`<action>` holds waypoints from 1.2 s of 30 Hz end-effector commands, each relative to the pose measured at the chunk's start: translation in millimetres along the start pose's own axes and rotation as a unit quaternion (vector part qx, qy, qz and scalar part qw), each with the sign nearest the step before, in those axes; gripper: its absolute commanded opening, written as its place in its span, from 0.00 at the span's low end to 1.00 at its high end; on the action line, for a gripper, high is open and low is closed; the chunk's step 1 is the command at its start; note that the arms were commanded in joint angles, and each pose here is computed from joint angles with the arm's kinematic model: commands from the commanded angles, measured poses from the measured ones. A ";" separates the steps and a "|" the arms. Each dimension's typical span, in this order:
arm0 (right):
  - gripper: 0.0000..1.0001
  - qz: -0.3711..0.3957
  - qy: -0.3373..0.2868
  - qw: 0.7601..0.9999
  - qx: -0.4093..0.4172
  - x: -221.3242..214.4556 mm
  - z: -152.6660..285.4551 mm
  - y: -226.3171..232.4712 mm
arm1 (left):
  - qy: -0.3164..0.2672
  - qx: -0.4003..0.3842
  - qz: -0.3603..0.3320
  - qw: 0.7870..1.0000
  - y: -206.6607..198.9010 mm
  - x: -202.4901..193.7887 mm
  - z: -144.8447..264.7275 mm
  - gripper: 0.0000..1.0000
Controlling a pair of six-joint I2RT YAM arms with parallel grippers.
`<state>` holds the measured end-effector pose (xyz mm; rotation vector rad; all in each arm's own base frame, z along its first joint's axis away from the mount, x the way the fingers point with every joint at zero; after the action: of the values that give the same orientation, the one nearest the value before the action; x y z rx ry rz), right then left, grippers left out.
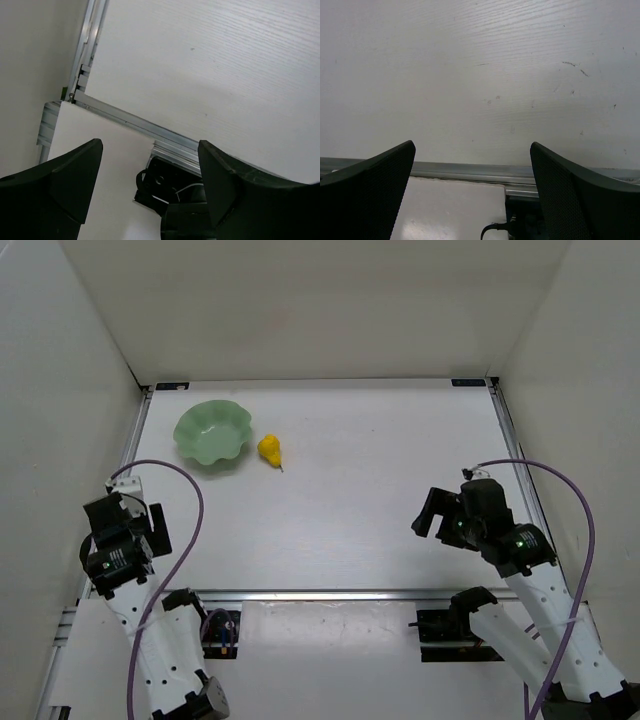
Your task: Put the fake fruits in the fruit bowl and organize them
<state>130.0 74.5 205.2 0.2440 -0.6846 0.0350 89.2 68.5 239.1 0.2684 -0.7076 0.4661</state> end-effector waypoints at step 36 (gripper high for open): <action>1.00 0.036 0.036 0.999 0.020 91.7 -81.9 55.9 | -0.063 -0.157 -0.673 0.720 -354.6 155.2 -138.1 1.00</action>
<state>250.1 149.2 207.9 0.2694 -0.5977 0.1852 417.4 -141.6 174.8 0.3049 -0.4117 -0.9053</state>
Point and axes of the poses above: each gripper's point midway between its finger pads, its own z axis back along the fingers, its own y axis along the line the jaws close on, x = y × z, the point moved 6 cm from there along z, back along the fingers, and after that the axes turned 12 degrees about z, right-handed, at the moved point
